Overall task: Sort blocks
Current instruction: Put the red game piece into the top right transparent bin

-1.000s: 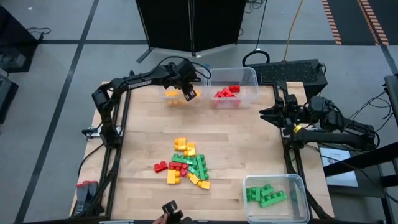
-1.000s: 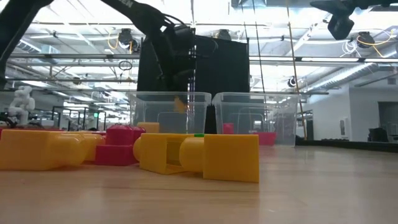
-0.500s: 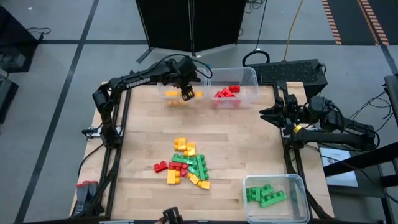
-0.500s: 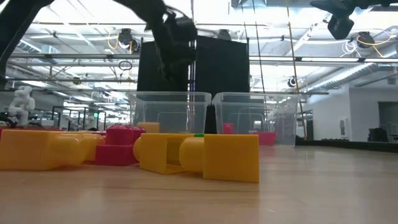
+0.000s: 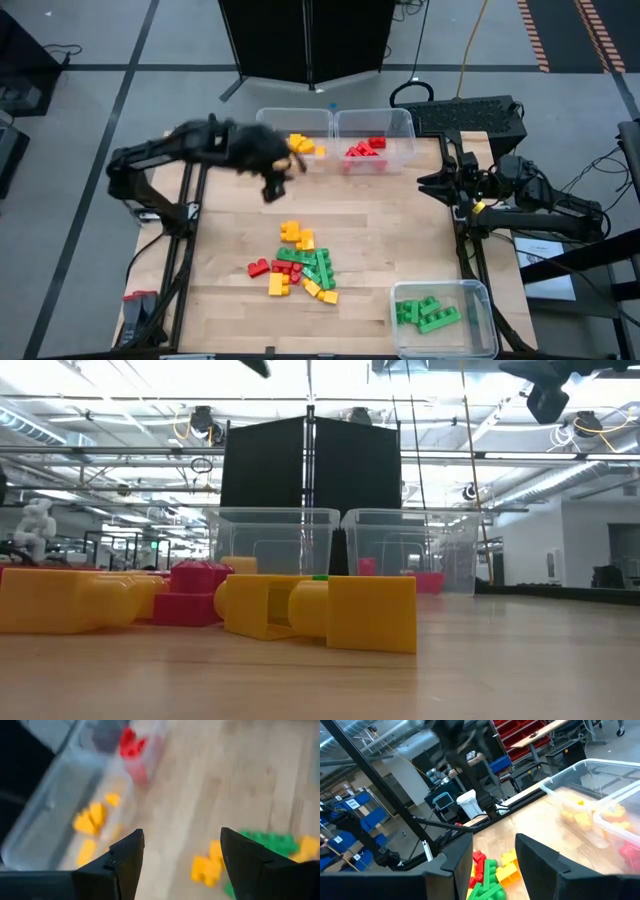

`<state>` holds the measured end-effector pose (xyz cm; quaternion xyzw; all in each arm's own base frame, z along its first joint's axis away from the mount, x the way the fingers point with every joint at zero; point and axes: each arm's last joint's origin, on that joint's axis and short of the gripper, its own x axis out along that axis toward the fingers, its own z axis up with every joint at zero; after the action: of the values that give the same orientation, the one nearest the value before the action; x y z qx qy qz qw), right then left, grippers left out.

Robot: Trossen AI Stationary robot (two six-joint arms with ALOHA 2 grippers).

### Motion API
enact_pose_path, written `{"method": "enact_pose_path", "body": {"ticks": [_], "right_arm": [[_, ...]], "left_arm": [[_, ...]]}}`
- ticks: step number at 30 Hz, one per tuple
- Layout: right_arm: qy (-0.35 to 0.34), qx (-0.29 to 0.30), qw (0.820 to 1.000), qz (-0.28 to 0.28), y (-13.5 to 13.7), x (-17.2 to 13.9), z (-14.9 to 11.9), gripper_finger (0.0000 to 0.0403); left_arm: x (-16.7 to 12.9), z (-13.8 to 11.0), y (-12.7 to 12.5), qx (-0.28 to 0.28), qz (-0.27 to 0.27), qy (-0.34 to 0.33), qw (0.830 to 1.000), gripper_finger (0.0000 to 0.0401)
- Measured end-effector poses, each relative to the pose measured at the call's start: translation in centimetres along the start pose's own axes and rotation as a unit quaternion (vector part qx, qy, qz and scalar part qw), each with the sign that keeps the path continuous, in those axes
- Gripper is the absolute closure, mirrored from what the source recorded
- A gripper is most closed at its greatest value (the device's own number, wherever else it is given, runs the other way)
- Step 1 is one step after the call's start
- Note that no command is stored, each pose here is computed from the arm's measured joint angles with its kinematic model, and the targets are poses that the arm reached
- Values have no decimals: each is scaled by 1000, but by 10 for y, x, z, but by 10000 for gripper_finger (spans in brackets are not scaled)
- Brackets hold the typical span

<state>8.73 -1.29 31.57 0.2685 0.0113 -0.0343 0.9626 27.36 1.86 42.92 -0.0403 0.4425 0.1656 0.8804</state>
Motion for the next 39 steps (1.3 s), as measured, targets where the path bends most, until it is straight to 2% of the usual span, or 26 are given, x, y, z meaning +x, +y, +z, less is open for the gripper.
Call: {"method": "enact_pose_path", "body": {"ticks": [5,9,13,18,27,34,39], "right_arm": [[2,0,1000,1,0,0,0,259],[4,0,1000,1,0,0,-1,259],[7,1,1000,1,0,0,-1,259],[7,1,1000,1,0,0,-1,259],[18,2,1000,-6,-2,0,-3,259],[19,2,1000,-6,-2,0,-3,259],[19,3,1000,-6,-2,0,-3,259]], "left_arm": [[19,-51,-52,13,-2,71,997,175],[47,-86,-81,-12,3,117,993,175],[69,-120,-102,-51,10,144,988,175],[85,-161,-117,-95,26,190,977,175],[92,-197,-143,-120,-13,181,976,175],[104,-214,-141,-117,0,185,976,175],[116,-223,-143,-130,-26,172,976,175]]}}
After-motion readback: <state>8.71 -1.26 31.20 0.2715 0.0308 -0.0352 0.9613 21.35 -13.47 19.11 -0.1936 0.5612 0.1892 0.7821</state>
